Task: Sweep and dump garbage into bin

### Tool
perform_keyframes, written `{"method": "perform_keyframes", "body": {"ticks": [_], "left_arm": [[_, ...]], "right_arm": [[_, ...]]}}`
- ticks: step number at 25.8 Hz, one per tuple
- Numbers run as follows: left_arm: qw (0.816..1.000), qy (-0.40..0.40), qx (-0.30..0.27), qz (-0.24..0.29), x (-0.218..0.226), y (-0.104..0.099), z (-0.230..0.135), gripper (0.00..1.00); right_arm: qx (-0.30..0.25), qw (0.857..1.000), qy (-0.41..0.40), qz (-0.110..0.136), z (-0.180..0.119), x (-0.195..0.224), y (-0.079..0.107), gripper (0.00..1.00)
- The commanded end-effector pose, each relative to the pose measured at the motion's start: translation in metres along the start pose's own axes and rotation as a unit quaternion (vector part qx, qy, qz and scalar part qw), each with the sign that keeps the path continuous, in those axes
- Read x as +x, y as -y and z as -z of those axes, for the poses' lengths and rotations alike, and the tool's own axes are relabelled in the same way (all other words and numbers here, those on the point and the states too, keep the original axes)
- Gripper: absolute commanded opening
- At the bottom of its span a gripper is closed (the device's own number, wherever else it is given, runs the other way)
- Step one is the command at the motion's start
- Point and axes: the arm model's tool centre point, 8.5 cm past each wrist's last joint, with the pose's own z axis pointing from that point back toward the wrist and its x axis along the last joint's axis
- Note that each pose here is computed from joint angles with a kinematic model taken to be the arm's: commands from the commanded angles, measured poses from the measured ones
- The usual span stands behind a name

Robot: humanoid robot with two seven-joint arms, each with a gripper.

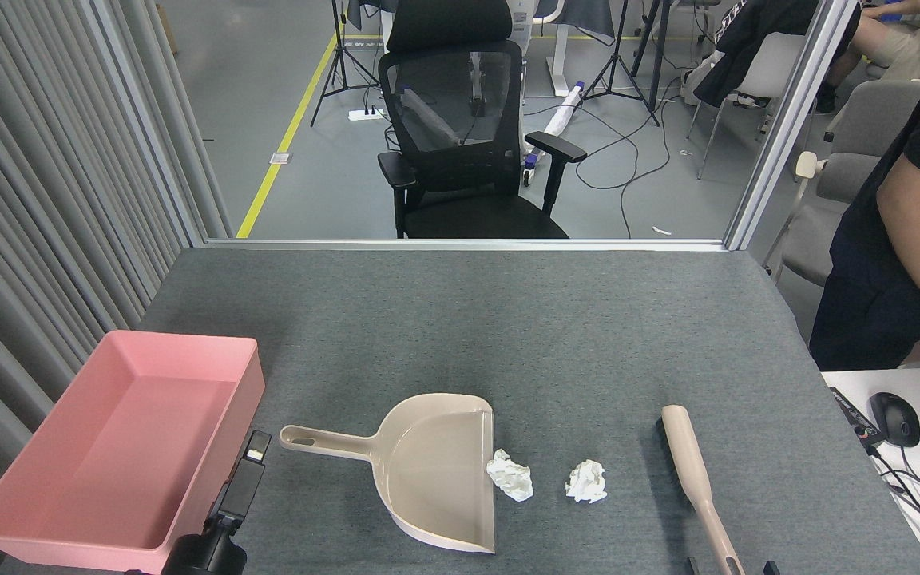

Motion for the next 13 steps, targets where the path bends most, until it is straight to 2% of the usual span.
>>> {"method": "perform_keyframes", "body": {"ticks": [1, 13], "left_arm": [[1.0, -0.001, 0.0, 0.0, -0.0004, 0.0002, 0.0, 0.99], [1.0, 0.0, 0.0, 0.0, -0.0009, 0.0006, -0.0001, 0.99]], "right_arm": [[-0.001, 1.0, 0.0, 0.004, 0.0037, 0.0022, 0.0005, 0.98], [-0.012, 1.0, 0.003, -0.001, 0.0118, 0.0033, 0.0083, 0.96]]}}
